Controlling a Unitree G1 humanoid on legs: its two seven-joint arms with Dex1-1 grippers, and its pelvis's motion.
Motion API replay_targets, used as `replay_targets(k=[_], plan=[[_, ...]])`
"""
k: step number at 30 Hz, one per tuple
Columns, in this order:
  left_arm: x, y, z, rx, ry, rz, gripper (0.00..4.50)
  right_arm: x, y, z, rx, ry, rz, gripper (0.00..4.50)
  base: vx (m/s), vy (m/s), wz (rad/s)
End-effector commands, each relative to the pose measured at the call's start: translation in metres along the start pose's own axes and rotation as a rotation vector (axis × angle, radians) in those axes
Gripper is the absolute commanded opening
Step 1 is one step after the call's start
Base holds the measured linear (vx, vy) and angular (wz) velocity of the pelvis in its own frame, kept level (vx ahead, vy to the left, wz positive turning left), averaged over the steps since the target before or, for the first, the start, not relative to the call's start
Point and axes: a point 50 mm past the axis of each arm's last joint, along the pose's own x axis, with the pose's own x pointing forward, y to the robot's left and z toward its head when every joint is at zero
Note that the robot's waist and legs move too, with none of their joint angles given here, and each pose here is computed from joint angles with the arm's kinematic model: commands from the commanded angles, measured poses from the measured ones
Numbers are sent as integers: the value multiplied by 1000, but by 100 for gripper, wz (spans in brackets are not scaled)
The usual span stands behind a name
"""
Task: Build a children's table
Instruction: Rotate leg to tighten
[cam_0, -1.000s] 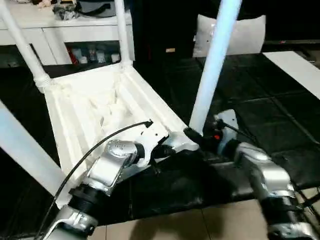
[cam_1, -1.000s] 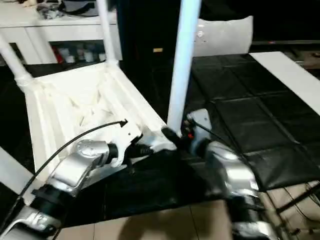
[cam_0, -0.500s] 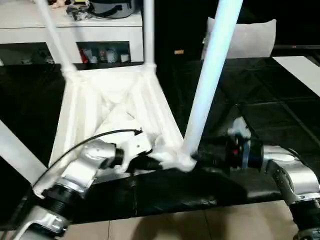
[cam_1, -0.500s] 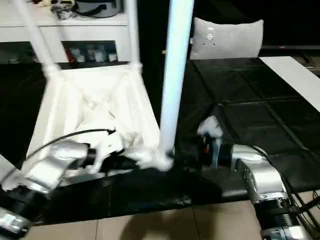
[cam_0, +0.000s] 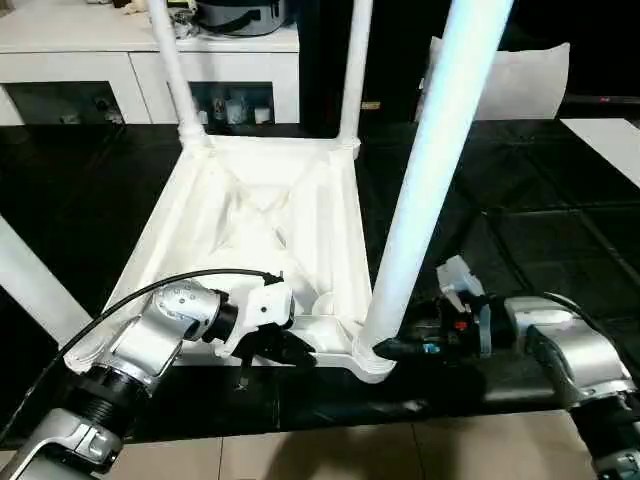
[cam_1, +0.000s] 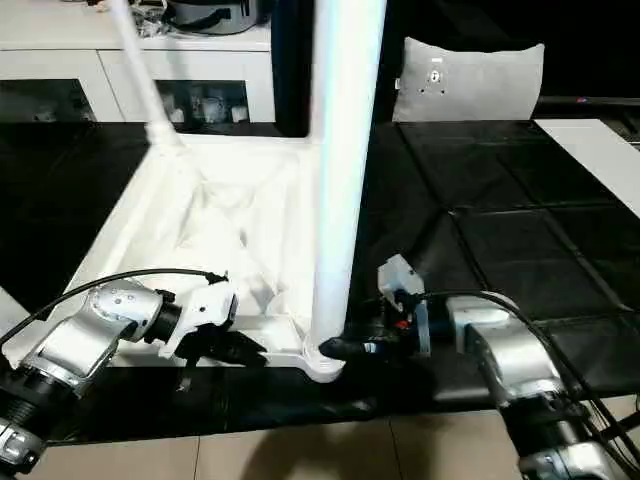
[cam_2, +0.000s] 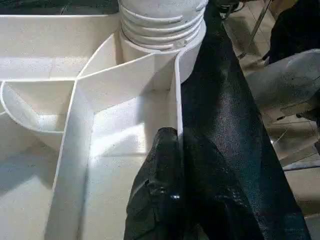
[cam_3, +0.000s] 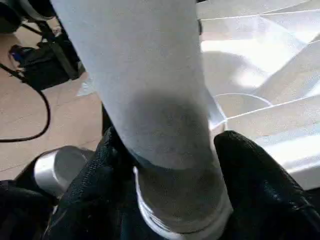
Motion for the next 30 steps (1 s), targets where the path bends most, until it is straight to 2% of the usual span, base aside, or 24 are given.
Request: replay_targets(k=[1,2,3,7,10,11,12,13,14,16,18,20,21,24,26,30], plan=[[7,-4,2,31,22,-82,0,-1,0,6,-10,-6,24,243,0,0,0],[7,-5,1,27,16,-82,0,-1,1,5,1,-4,36,243,0,0,0],[8,-5,1,24,12,-81,0,-1,2,5,5,-3,39,215,0,0,0],[9,-6,1,-6,-31,-58,0,0,7,3,30,-33,38,206,0,0,0],[12,1,4,-42,-61,52,0,5,7,4,58,-67,-26,202,0,0,0],[14,6,6,-71,-86,115,0,9,2,4,77,-75,-121,202,0,0,0],[14,6,6,-73,-88,119,0,10,1,4,79,-76,-129,202,0,0,0],[16,10,8,-114,-93,175,0,16,-12,2,121,-60,-324,202,0,0,0],[18,11,9,-135,-88,206,0,19,-18,0,152,-55,-413,202,0,0,0],[20,14,10,-158,-82,248,0,22,-24,-2,199,-54,-506,202,0,0,0],[21,14,10,-160,-82,252,0,23,-24,-2,205,-55,-512,201,0,0,0],[29,22,16,-220,-103,367,0,29,-31,-3,251,-57,-657,201,0,0,0],[38,29,22,-282,-126,472,0,36,-37,-3,274,-61,-776,201,0,0,0],[48,31,30,-322,-155,511,0,43,-39,1,290,-107,-829,201,0,0,0],[51,32,33,-329,-164,525,0,44,-39,2,269,-105,-833,269,0,0,0],[53,32,36,-298,-152,531,0,46,-37,6,258,-133,-808,281,0,0,0]])
